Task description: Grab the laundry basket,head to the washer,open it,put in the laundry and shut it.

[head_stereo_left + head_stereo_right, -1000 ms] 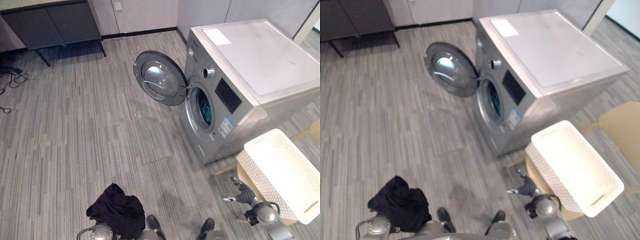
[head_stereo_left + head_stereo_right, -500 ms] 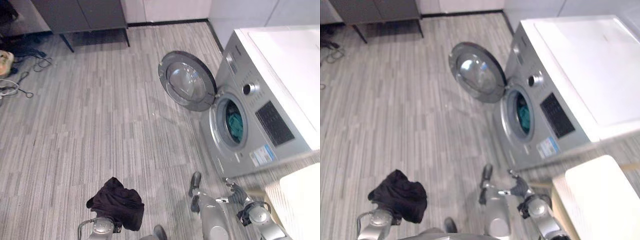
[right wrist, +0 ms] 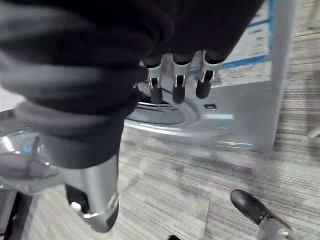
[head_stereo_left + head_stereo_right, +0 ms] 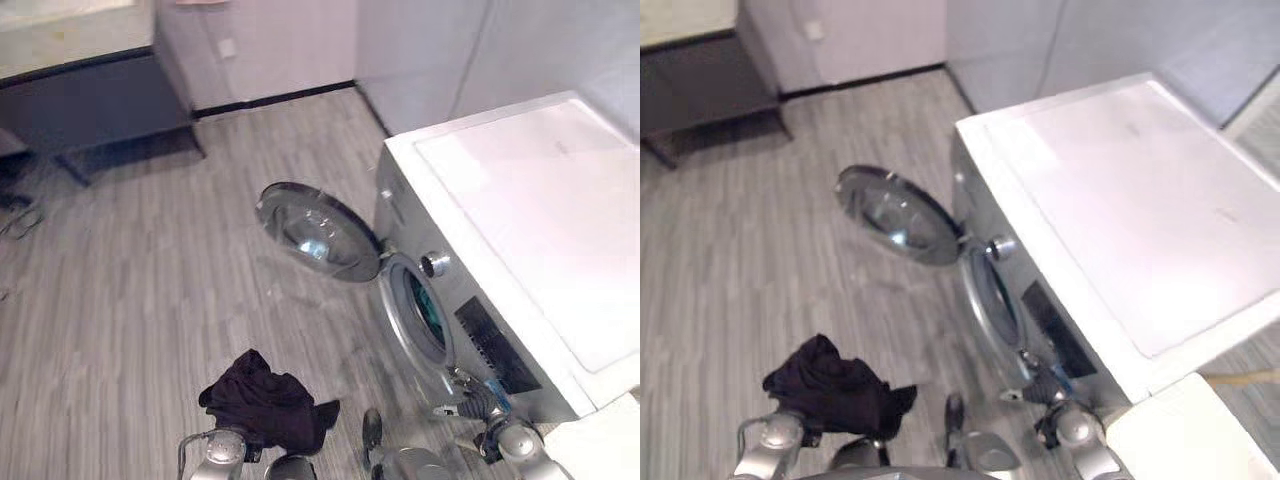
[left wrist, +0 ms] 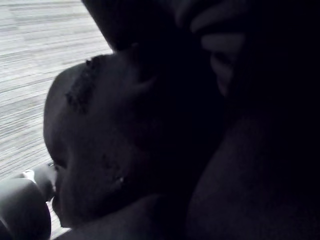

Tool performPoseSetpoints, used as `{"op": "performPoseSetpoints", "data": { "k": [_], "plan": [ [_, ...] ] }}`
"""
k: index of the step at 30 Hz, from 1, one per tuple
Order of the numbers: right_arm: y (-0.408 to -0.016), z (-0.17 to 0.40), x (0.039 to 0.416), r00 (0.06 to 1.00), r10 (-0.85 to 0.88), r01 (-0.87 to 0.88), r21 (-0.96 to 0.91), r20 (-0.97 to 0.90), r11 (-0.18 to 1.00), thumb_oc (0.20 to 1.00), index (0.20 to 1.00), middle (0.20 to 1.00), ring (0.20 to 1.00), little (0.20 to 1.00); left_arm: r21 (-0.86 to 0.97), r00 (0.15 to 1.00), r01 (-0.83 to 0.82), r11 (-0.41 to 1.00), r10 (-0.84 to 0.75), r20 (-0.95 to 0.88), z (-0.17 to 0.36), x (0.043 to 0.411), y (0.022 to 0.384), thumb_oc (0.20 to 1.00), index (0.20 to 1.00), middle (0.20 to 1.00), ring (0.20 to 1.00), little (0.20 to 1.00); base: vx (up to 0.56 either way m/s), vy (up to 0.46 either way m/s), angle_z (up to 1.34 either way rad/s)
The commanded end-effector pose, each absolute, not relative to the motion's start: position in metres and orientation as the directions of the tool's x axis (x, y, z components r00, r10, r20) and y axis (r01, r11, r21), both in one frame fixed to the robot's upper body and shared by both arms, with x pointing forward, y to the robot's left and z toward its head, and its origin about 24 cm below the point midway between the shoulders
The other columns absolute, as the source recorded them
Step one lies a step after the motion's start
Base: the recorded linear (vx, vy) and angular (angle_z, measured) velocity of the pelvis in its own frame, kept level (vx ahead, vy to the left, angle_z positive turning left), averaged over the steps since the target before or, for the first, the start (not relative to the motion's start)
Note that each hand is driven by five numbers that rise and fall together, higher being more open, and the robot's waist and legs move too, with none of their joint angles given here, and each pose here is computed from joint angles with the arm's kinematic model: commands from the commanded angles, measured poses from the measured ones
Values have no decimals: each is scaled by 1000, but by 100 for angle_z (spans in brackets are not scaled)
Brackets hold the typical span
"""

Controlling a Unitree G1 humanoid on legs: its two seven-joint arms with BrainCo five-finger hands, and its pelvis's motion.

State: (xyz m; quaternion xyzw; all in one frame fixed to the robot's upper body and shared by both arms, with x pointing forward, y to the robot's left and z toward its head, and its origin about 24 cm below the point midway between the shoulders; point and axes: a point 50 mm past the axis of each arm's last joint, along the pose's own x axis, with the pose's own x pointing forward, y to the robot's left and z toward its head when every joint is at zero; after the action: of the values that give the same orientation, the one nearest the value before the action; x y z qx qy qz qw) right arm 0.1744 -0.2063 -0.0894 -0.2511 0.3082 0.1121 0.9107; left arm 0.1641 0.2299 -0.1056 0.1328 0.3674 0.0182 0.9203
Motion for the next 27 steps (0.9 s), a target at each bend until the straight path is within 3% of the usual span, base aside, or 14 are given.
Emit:
{"op": "performPoseSetpoints", "data": {
  "k": [1, 7, 13, 20, 27],
  "plan": [
    [-241, -70, 187, 839, -48, -277, -500, -542, 820, 1000, 1000, 1000, 1000, 1000, 307, 789, 99, 946, 113, -604, -93, 173, 236, 200, 200, 200, 200, 200, 300, 274, -149],
    [-230, -71, 194, 842, -12, -295, -478, -539, 827, 1000, 1000, 1000, 1000, 1000, 374, 813, 166, 913, 88, -576, -85, 190, 236, 200, 200, 200, 200, 200, 190, 299, -120],
    [-206, -69, 207, 850, 76, -361, -471, -521, 805, 1000, 1000, 1000, 1000, 1000, 396, 832, 126, 910, 121, -542, -77, 199, 244, 200, 200, 200, 200, 200, 71, 208, -190],
    [-214, -73, 199, 841, 43, -343, -470, -539, 813, 1000, 1000, 1000, 1000, 1000, 372, 834, 107, 922, 120, -539, -77, 196, 242, 200, 200, 200, 200, 200, 43, -65, -93],
    [-234, -58, 215, 876, -45, -241, -516, -480, 822, 1000, 1000, 1000, 1000, 1000, 326, 895, 71, 943, 84, -439, -58, 226, 223, 200, 200, 200, 200, 200, -68, -71, -43]
  ]
}}
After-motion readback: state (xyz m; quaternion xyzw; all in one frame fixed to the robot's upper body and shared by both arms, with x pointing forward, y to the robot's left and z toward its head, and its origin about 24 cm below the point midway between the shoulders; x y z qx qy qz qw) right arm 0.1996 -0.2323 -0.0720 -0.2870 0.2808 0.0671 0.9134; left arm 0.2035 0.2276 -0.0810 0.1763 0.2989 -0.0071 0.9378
